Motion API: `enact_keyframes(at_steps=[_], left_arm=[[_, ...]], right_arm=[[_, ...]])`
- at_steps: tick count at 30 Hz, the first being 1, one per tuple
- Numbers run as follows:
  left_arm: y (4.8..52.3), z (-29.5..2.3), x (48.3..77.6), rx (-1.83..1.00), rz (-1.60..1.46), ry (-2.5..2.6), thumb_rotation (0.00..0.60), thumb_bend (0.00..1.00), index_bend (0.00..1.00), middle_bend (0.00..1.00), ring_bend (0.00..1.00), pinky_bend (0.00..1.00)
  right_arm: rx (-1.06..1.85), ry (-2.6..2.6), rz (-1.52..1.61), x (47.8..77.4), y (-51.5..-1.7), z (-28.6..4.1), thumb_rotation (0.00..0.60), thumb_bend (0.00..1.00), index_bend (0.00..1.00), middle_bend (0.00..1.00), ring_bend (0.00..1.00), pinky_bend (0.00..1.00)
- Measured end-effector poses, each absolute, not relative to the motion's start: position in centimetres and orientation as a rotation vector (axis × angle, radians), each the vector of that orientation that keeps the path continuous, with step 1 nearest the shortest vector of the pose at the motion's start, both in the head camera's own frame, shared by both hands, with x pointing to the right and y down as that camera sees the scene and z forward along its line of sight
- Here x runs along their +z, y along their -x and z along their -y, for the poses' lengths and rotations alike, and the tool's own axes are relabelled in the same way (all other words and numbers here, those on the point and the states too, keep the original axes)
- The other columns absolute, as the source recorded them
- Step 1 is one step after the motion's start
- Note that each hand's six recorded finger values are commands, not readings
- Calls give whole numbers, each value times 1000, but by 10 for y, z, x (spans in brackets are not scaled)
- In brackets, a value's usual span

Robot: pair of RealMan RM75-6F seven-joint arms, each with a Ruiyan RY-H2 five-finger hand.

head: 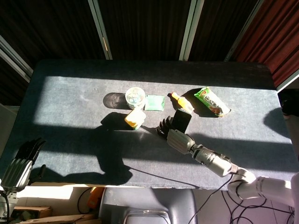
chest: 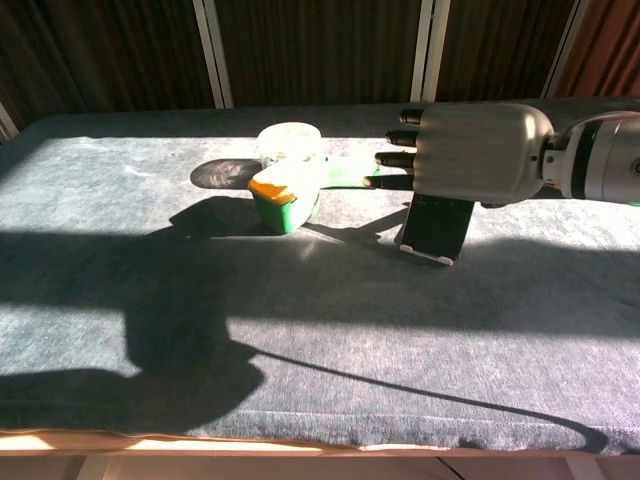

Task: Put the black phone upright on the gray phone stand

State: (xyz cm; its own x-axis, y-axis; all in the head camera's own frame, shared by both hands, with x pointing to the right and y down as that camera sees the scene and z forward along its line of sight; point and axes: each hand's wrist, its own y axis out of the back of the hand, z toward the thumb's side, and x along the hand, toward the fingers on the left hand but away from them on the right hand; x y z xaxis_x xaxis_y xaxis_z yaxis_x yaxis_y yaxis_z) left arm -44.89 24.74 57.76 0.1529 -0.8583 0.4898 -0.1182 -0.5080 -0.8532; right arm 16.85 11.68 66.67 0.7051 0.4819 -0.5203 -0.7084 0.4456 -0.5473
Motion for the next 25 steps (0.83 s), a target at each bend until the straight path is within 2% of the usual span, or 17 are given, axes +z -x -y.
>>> enact_keyframes(at_steps=[6, 10, 16, 21, 25], left_arm=[[451, -247, 574, -1402, -952, 1751, 600, 459, 0, 0, 0, 72], [453, -246, 572, -1400, -962, 1735, 600, 459, 0, 0, 0, 72], [453, -246, 571, -1403, -960, 1704, 600, 459, 0, 0, 0, 71], [450, -248, 575, -1413, -933, 1690, 600, 460, 0, 0, 0, 68], [446, -249, 577, -1422, -916, 1676, 600, 459, 0, 0, 0, 67]], right_arm=[[846, 957, -30, 631, -182, -122, 600, 184, 0, 69, 49, 332], [987, 1068, 263, 603, -219, -132, 600, 183, 0, 6, 0, 294], [1223, 1225, 674, 582, -303, -163, 600, 182, 0, 0, 0, 217], [1385, 1308, 883, 580, -365, -194, 600, 180, 0, 0, 0, 41], [1447, 1304, 982, 568, -399, -205, 600, 180, 0, 0, 0, 24]])
